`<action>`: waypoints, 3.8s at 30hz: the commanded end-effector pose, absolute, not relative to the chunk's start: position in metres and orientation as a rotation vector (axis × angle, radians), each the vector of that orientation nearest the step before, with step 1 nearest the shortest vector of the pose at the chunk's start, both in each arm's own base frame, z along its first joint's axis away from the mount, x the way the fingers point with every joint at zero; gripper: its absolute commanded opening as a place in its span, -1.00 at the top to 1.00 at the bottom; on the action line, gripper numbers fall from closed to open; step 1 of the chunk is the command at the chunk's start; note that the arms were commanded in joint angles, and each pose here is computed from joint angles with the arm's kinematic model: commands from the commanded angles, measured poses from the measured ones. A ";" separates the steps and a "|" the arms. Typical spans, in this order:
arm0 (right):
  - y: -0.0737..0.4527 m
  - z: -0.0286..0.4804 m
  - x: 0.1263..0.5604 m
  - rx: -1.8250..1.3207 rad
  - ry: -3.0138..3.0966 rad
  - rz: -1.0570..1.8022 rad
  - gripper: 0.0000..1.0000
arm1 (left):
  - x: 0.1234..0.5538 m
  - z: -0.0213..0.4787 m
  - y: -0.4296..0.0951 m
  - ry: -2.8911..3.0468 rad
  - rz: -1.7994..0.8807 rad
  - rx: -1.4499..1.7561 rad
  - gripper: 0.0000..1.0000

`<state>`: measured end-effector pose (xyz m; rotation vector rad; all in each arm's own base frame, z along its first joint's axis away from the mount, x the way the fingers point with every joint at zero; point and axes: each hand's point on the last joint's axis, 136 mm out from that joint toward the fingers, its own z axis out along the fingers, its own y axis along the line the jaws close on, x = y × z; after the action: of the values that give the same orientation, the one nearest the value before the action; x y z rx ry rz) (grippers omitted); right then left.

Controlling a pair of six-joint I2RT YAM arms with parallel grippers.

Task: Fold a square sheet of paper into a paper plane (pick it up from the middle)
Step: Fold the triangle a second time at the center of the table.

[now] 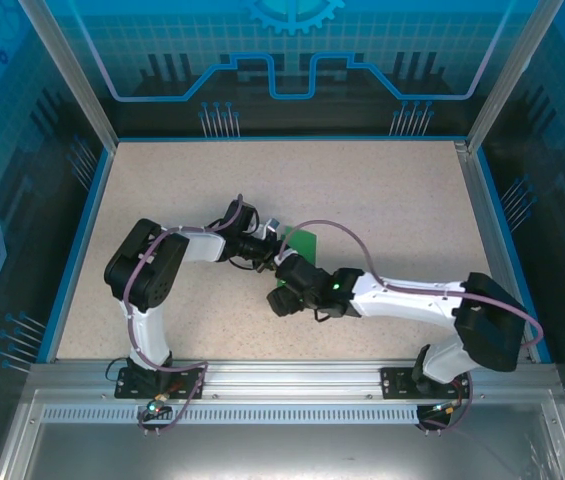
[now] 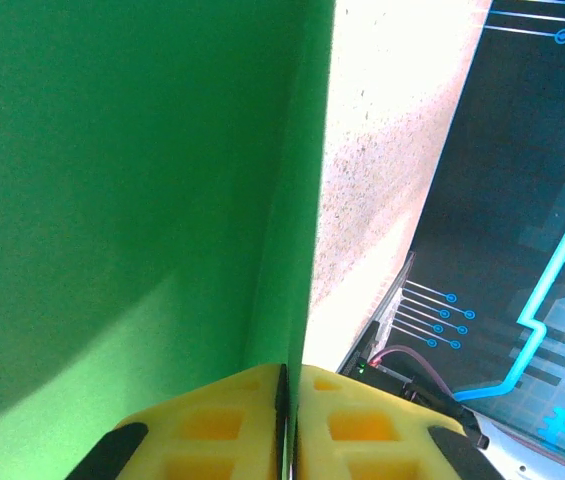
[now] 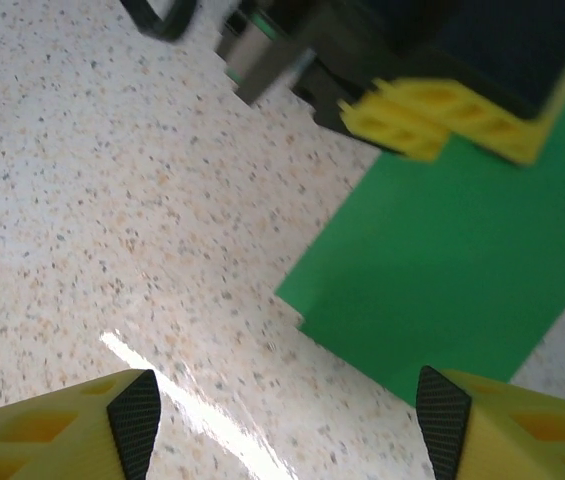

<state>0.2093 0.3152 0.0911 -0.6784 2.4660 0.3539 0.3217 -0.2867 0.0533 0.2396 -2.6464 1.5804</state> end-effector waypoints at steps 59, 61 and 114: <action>0.274 0.081 0.236 -0.491 2.502 0.877 1.00 | 0.286 0.066 -0.248 -3.011 1.235 0.394 0.18; 0.268 0.080 0.240 -0.458 2.508 0.908 1.00 | 0.277 0.061 -0.253 -3.019 1.195 0.353 0.33; 0.253 0.046 0.272 -0.357 2.720 0.775 0.98 | 0.252 0.000 -0.234 -3.166 0.588 0.267 0.83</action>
<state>0.2678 0.2573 0.0483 -0.3621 2.6926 0.7920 0.2591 -0.2516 0.0130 0.2691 -3.1492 0.7543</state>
